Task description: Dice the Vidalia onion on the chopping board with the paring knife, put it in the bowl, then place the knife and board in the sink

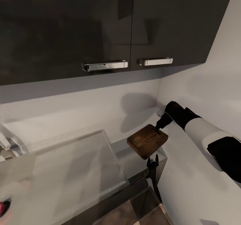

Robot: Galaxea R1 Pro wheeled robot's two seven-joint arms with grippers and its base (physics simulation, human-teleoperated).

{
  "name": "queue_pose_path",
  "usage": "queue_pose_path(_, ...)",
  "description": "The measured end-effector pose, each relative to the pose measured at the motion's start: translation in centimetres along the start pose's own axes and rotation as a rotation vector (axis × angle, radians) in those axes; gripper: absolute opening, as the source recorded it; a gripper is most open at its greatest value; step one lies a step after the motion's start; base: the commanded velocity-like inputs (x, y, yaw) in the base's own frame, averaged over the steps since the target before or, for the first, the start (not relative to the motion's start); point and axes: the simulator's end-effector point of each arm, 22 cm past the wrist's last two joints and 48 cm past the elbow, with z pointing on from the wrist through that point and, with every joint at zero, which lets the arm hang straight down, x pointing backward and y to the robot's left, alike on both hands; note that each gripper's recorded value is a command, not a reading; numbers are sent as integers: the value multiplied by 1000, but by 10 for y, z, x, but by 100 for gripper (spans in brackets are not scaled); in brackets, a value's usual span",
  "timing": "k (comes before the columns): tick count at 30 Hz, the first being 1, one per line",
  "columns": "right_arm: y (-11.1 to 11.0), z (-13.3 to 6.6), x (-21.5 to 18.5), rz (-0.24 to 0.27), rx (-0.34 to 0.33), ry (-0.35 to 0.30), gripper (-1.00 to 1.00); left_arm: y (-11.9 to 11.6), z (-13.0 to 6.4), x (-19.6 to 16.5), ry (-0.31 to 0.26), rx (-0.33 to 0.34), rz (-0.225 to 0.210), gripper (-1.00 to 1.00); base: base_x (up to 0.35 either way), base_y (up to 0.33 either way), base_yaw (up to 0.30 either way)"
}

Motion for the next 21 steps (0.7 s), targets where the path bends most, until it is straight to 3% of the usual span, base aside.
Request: queue_pose_path(21,0,0,0,0,0,0,100,0,0,0,0,0,0,100,44,16,0)
